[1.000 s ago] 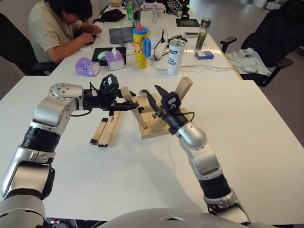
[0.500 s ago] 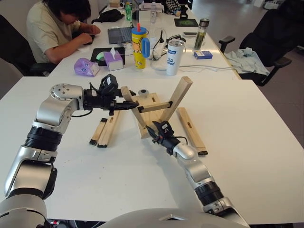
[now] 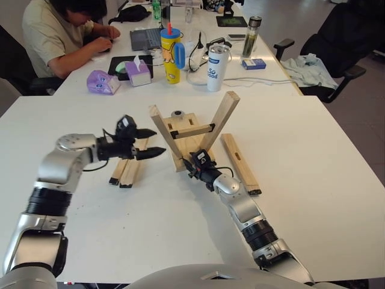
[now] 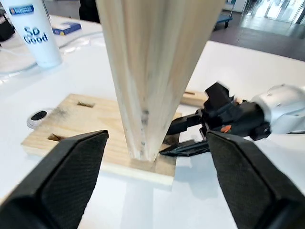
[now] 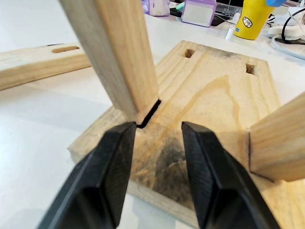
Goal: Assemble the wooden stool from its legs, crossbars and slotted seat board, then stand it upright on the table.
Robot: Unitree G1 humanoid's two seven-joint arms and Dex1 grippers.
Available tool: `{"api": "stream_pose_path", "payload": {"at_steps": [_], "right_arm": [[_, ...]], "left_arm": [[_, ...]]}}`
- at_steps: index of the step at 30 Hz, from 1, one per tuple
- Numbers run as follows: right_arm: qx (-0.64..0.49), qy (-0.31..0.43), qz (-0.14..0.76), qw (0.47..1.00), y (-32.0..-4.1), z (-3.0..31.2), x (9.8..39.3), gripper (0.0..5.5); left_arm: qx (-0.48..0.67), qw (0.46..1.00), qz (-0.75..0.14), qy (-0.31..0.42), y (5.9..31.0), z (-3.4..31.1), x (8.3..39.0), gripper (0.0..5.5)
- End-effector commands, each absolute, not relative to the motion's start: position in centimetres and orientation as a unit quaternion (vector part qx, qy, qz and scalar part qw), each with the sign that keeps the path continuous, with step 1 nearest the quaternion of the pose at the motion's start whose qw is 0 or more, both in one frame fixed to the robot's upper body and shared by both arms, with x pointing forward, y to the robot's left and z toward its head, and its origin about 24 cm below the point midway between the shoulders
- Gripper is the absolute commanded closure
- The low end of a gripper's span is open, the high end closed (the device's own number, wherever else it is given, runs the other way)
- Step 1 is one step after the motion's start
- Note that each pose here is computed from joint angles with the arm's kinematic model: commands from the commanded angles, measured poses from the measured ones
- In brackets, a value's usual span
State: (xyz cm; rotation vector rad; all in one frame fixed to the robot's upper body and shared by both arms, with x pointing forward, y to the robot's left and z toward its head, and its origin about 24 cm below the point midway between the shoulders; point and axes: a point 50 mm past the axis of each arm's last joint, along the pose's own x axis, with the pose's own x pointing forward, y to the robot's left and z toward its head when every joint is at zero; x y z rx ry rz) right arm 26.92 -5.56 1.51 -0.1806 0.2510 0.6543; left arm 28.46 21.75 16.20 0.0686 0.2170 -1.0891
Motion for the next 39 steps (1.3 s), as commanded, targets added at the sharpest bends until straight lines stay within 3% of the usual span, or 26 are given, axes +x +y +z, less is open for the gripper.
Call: {"api": "stream_pose_path", "payload": {"at_steps": [1,3,5,9,11,12,13,15,17,19,21,23,25,26,28,29,30,32,33,35,37,39], "right_arm": [[-0.115,0.291,0.286,0.906,-8.8,-4.6,23.9,3.75],[-0.113,0.292,0.286,0.906,-8.8,-4.7,24.0,3.75],[-0.112,0.293,0.287,0.905,-8.7,-4.8,24.0,3.75],[-0.118,0.289,0.299,0.902,-8.3,-4.7,24.2,3.75],[-0.12,0.288,0.303,0.9,-8.1,-4.7,24.3,3.75],[-0.121,0.288,0.304,0.9,-8.0,-4.8,24.3,3.75],[-0.121,0.288,0.304,0.9,-7.9,-4.8,24.3,3.75],[-0.123,0.286,0.308,0.899,-7.5,-4.8,24.3,3.75],[-0.126,0.285,0.316,0.896,-7.2,-4.8,24.4,3.75],[-0.129,0.288,0.314,0.895,-7.4,-4.8,24.5,3.75],[-0.128,0.291,0.307,0.897,-7.7,-4.9,24.5,3.75],[-0.128,0.292,0.303,0.898,-7.9,-5.0,24.6,3.75],[-0.128,0.295,0.301,0.898,-8.0,-5.2,24.5,3.75],[-0.128,0.297,0.299,0.898,-8.0,-5.3,24.4,3.75],[-0.126,0.299,0.295,0.899,-8.1,-5.4,24.3,3.75],[-0.125,0.299,0.293,0.899,-8.2,-5.5,24.3,3.75],[-0.124,0.3,0.292,0.9,-8.2,-5.5,24.2,3.75],[-0.123,0.299,0.292,0.9,-8.0,-5.4,24.2,3.75],[-0.123,0.298,0.293,0.9,-7.9,-5.4,24.3,3.75],[-0.124,0.295,0.296,0.9,-7.7,-5.2,24.5,3.75],[-0.125,0.294,0.298,0.899,-7.7,-5.1,24.7,3.75],[-0.125,0.294,0.295,0.9,-7.9,-5.1,24.8,3.75]], "left_arm": [[-0.029,0.852,-0.516,-0.085,23.6,26.7,27.2,2.3],[-0.096,0.836,-0.488,-0.233,24.1,32.7,27.0,2.3],[-0.158,0.808,-0.466,-0.323,22.9,36.1,27.0,2.3],[-0.204,0.817,-0.45,-0.297,17.3,34.4,29.0,2.3],[-0.173,0.859,-0.427,-0.224,15.4,31.3,30.7,2.3],[-0.154,0.891,-0.401,-0.147,14.8,28.0,32.0,2.3],[-0.129,0.917,-0.373,-0.059,14.2,24.1,33.3,2.3],[-0.018,0.934,-0.295,0.202,14.0,11.1,33.5,2.3],[0.011,0.907,-0.279,0.316,14.9,4.0,30.4,2.3],[-0.013,0.935,-0.261,0.24,15.2,6.3,31.5,2.3],[-0.016,0.969,-0.24,0.055,15.2,14.2,34.3,2.3],[-0.009,0.967,-0.211,-0.143,15.2,23.6,34.8,2.3],[-0.051,0.913,-0.227,-0.334,14.7,33.1,31.6,2.3],[-0.088,0.879,-0.253,-0.394,14.5,35.9,29.6,2.3],[-0.132,0.854,-0.279,-0.419,14.6,37.3,27.9,2.3],[-0.134,0.872,-0.269,-0.387,14.6,35.9,28.6,2.3],[-0.13,0.908,-0.256,-0.304,14.2,32.6,30.3,2.3],[-0.088,0.969,-0.217,-0.076,13.0,21.9,32.8,2.3],[-0.059,0.974,-0.203,0.078,12.4,14.3,32.5,2.3],[-0.048,0.954,-0.16,0.25,13.1,4.8,29.6,2.3],[-0.035,0.95,-0.15,0.272,13.3,3.1,28.8,2.3],[-0.014,0.97,-0.166,0.177,12.4,7.0,30.6,2.3]]}}
